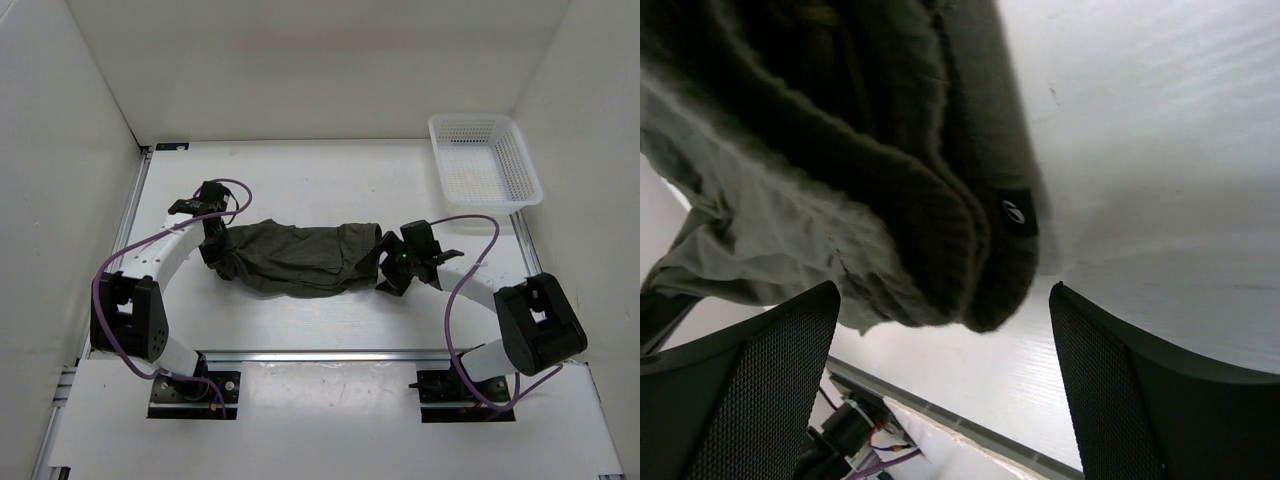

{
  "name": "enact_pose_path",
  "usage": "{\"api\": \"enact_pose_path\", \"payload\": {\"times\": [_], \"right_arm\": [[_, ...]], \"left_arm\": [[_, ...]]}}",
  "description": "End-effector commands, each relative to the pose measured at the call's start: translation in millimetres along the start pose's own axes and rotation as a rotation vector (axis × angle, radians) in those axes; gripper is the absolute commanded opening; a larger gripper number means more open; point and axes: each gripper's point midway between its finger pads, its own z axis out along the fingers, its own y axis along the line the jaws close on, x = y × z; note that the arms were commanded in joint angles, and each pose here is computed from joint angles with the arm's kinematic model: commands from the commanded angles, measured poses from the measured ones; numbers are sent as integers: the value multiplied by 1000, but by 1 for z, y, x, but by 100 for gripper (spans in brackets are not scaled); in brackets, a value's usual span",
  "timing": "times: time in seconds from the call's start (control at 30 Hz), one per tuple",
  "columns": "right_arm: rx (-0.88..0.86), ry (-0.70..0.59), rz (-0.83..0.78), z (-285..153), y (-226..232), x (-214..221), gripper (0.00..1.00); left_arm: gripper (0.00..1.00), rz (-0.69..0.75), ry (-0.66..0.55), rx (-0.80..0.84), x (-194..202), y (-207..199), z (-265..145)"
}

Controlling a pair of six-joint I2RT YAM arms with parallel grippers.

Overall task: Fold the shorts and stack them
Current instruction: Fold the shorts

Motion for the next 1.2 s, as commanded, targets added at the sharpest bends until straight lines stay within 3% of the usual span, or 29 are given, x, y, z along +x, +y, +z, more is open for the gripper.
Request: {"api": "enact_pose_path", "payload": {"times": [0.0,0.13,0.17,0.23,0.27,0.37,0.6,0.93,1.13,1.17], "right_arm": [[-47,8,24,7,13,-3,89],[-21,8,66,17,4,-4,72],[-7,2,80,18,-1,-3,58],[7,-28,80,19,-3,-9,41],[22,-57,67,20,-4,-14,24],[72,-114,52,8,-10,-35,0],[143,-266,-13,-51,-19,-90,0],[193,-306,-9,-80,-50,-107,0],[62,-372,-111,-104,29,-160,0],[15,-406,-131,-113,59,-181,0]], "left_arm": [[10,2,-52,19,-9,-2,-11],[10,2,-52,19,-9,-2,-11],[10,2,-52,19,-9,-2,-11],[10,2,-52,19,-9,-2,-11],[10,4,-45,14,-8,-2,-9],[10,4,-45,14,-8,-2,-9],[10,-6,-40,31,-3,2,-20],[10,-6,-38,81,-1,-4,-28],[10,20,-153,86,-69,-29,-56],[10,7,-207,95,-101,-37,-68]]}}
